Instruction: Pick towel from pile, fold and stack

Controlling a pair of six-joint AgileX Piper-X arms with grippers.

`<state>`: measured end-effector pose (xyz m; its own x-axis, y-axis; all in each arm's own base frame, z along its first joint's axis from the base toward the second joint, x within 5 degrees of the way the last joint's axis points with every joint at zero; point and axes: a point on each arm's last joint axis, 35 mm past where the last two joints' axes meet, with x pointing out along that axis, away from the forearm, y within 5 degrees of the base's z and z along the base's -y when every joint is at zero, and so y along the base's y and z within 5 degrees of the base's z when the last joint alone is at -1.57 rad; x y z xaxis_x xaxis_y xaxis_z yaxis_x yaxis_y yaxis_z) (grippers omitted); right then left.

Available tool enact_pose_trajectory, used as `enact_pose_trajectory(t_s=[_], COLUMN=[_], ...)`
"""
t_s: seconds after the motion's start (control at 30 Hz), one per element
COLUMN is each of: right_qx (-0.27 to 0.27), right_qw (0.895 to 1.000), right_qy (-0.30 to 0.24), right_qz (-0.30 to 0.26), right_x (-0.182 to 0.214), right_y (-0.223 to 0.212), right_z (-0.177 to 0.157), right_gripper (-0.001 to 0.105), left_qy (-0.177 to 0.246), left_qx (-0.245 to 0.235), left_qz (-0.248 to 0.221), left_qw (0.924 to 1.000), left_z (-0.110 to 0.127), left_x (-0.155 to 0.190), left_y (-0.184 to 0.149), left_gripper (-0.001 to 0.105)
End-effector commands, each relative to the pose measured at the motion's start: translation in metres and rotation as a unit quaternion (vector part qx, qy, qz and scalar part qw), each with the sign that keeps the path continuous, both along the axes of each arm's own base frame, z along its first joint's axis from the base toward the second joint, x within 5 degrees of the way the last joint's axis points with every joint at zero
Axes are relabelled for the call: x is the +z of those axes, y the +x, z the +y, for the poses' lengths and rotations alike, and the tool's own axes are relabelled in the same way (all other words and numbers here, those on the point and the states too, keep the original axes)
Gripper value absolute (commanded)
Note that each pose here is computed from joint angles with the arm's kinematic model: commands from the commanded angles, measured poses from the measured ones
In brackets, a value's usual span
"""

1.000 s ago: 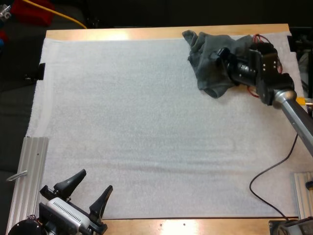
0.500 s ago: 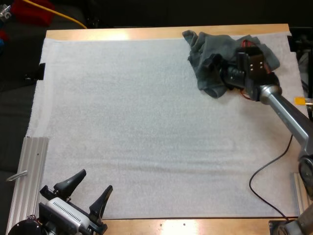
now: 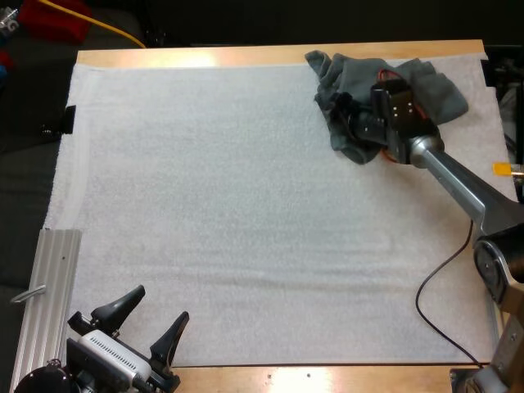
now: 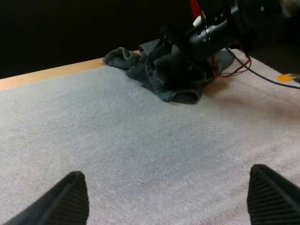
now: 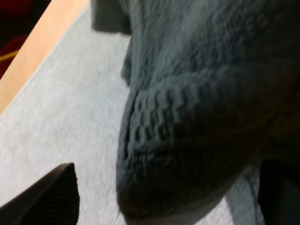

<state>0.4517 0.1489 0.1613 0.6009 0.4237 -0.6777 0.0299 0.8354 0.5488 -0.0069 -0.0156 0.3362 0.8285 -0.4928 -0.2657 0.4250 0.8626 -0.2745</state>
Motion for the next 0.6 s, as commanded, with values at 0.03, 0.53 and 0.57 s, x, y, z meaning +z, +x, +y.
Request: enact_pose_trajectory(t_s=[0.03,0.53,0.57], right_qx=[-0.001,0.01,0.012], right_qw=[1.0,1.0,1.0], right_qy=[-0.002,-0.01,-0.011], right_qz=[-0.003,0.006,0.005], right_x=[-0.003,-0.016,-0.016], right_y=[0.003,0.003,0.003], right_z=[0.001,0.003,0.003], right_gripper=[0.075,0.004,0.001], left_qy=[-0.004,-0.004,-0.004], left_qx=[-0.004,-0.004,-0.004], left_qz=[0.003,0.003,0.003], left_qw=[1.0,1.0,1.0], left_z=[0.0,0.0,0.0], left_x=[0.002,0.002,0.002], left_y=[0.002,0.002,0.002], left_gripper=[0.068,0.068,0.068])
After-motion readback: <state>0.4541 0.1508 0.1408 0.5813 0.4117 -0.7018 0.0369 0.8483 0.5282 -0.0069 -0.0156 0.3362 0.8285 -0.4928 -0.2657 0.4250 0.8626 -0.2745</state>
